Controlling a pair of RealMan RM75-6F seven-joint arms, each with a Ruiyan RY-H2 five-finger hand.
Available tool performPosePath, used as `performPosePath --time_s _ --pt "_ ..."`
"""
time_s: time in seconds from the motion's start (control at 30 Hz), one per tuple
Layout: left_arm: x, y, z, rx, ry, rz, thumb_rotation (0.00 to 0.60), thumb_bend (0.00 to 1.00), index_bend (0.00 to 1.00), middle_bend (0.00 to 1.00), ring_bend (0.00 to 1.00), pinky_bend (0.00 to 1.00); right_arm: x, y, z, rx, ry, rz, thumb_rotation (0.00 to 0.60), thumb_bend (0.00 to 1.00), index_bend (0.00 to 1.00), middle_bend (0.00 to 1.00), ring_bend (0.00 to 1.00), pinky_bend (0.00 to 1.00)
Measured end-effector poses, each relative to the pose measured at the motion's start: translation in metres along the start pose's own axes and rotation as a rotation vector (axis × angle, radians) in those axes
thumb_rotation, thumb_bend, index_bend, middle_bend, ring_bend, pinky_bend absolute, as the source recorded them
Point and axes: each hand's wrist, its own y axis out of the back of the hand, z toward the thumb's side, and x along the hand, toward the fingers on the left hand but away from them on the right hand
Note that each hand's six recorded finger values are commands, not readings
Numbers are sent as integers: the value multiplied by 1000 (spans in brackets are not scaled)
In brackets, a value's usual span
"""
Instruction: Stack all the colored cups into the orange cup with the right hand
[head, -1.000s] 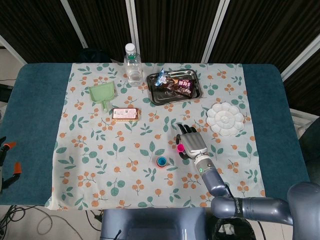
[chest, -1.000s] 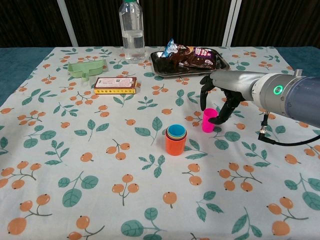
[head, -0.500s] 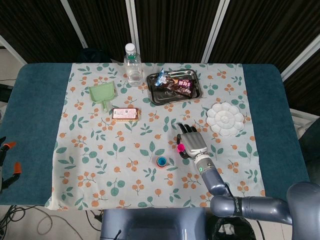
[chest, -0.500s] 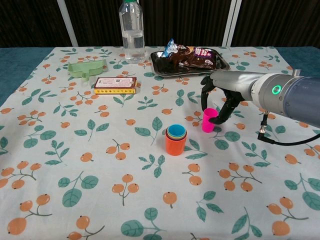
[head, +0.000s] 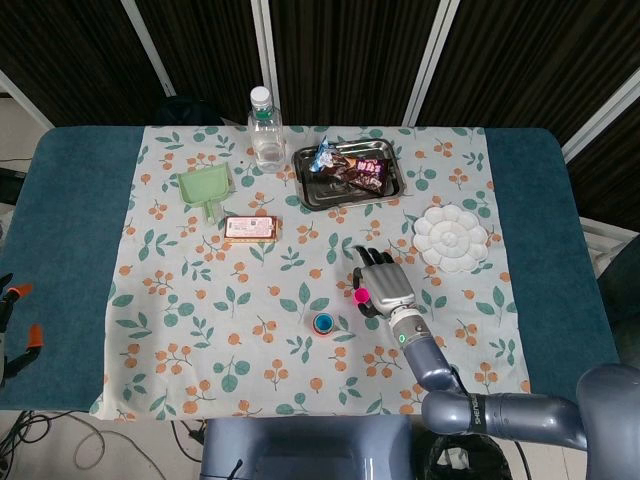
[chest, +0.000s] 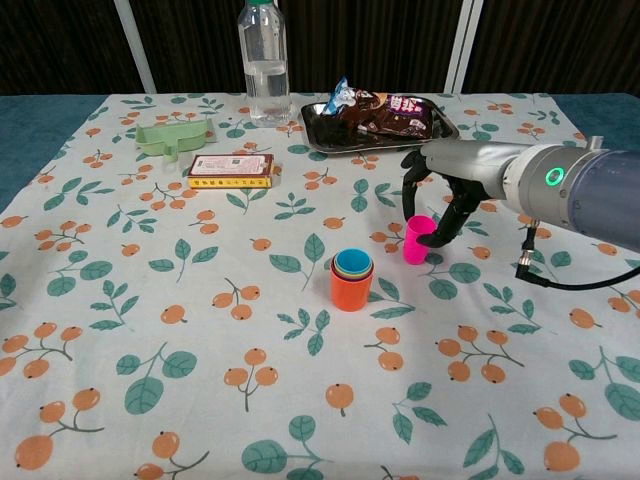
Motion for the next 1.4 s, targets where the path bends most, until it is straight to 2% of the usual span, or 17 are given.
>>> performPosePath --time_s 0.27,0.7,1.0,1.4 --pt "0 -1 1 0 -4 -2 600 462 226 62 0 51 15 18 11 1 48 -17 600 395 537 0 20 113" --pt "-1 0 2 -3 -4 -2 600 462 226 62 0 52 58 40 52 -26 204 -19 600 395 537 0 21 113" --pt "0 0 1 -5 -3 -2 600 462 226 61 0 51 66 35 61 -27 232 -21 600 395 537 0 22 113" --pt "0 0 1 -2 -4 -1 600 462 226 61 0 51 59 22 63 -24 230 -17 600 395 537 0 22 113"
